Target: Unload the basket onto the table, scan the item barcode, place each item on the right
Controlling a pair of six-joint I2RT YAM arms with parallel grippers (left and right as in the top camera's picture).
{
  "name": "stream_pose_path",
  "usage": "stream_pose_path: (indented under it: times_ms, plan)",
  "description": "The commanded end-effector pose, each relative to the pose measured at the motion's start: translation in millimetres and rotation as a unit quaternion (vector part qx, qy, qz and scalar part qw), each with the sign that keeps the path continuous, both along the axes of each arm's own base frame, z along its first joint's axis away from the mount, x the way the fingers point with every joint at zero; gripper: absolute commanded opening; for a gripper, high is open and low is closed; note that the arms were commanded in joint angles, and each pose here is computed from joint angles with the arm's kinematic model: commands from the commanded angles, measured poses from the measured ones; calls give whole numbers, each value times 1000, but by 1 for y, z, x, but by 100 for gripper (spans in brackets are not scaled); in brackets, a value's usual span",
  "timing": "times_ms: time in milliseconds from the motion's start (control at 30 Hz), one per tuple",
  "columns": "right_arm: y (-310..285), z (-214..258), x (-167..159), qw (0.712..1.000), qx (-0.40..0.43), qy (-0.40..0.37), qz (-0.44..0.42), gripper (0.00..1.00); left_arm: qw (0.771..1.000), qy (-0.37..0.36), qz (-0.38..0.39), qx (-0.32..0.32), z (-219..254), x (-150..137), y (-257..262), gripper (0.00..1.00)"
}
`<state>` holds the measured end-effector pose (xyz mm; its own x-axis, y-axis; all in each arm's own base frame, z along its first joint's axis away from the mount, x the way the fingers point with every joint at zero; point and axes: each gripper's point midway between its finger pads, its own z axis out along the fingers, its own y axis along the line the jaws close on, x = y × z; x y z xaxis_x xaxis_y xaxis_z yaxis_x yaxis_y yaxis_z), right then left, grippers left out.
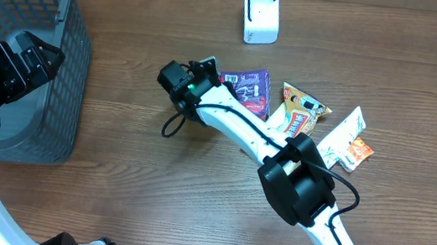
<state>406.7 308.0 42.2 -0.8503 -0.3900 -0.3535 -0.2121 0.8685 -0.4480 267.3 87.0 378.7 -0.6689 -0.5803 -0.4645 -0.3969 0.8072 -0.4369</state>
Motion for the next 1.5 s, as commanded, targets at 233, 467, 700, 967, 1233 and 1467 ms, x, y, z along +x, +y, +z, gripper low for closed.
stream_pose_path:
  times_ms: [233, 467, 700, 967, 1233, 1467]
  plan:
    - [75, 116, -26, 909, 365, 192, 62, 4, 1000, 1, 2, -7, -1, 1, 0, 100]
    - [84, 168, -43, 763, 547, 330, 101, 4, 1000, 1, 2, -7, -1, 1, 0, 100]
    - [66, 107, -41, 749, 539, 384, 17, 4, 1000, 1, 2, -7, -2, 1, 0, 100]
    - [-19, 23, -4, 818, 451, 339, -113, 13, 1000, 1, 2, -7, -1, 1, 0, 100]
    - [-131, 38, 38, 895, 322, 241, -195, 39, 1000, 1, 2, -7, -1, 1, 0, 100]
    - [-125, 81, 35, 907, 330, 251, -75, 89, 1000, 1, 2, -7, -1, 1, 0, 100]
